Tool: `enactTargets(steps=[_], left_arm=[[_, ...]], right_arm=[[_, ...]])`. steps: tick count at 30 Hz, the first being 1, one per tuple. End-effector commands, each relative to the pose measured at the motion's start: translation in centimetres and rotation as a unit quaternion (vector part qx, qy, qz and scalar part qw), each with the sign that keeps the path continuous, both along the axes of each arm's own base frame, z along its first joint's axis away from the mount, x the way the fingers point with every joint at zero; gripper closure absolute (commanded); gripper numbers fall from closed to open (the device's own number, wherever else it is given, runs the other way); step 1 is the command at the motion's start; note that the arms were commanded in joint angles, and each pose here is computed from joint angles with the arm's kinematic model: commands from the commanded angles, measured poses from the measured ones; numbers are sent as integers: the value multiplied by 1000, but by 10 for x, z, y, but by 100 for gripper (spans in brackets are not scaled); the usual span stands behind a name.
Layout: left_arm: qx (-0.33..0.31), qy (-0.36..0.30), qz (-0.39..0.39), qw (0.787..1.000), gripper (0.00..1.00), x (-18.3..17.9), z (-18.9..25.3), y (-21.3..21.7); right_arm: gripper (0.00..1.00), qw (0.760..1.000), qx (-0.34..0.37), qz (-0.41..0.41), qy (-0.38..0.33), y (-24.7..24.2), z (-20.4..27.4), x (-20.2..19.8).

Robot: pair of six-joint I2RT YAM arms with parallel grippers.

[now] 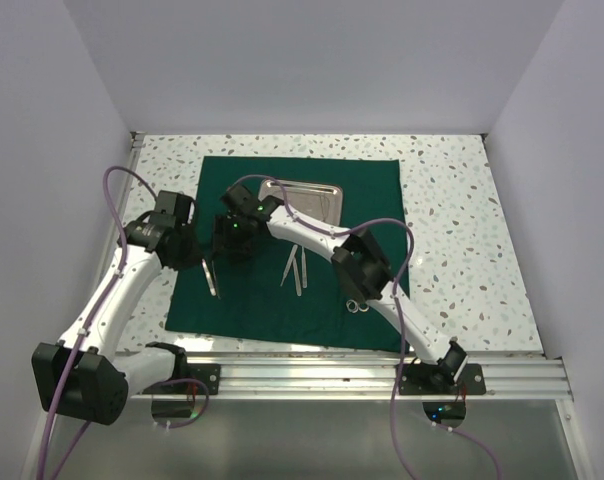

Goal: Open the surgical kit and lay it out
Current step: Place the medical item in the surgical kit, then adjust the surgical kit at the center of the board.

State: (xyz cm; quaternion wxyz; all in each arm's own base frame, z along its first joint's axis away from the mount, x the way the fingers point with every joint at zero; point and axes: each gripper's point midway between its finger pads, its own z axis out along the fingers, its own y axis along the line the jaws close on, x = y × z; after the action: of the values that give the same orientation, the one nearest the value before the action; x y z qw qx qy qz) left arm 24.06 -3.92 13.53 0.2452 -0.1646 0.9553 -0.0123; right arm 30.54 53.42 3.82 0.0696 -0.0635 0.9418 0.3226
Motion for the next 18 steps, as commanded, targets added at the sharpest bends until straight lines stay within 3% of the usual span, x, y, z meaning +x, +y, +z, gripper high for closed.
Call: enactTargets(steps=[1,4,6,8,18], left_arm=[[9,-1,-3,1000,76,-4,5,4],[8,-8,-8,1000,76,-4,7,3],[6,-8,-12,1000,76,-5,6,3],[6,-6,-15,1000,76,-6,4,3],[14,-9,-19,1000,76,-7,1,5]], right_arm=[[37,1000,8,-1,-17,-4,17,-1],[38,999,-15,1,-37,-23,21,-6],[51,998,-31,5,-57,-35,24,-5],[57,996,-62,19,-58,-50,7,-13],[58,984,-147,91,-35,-96,-37,-82]])
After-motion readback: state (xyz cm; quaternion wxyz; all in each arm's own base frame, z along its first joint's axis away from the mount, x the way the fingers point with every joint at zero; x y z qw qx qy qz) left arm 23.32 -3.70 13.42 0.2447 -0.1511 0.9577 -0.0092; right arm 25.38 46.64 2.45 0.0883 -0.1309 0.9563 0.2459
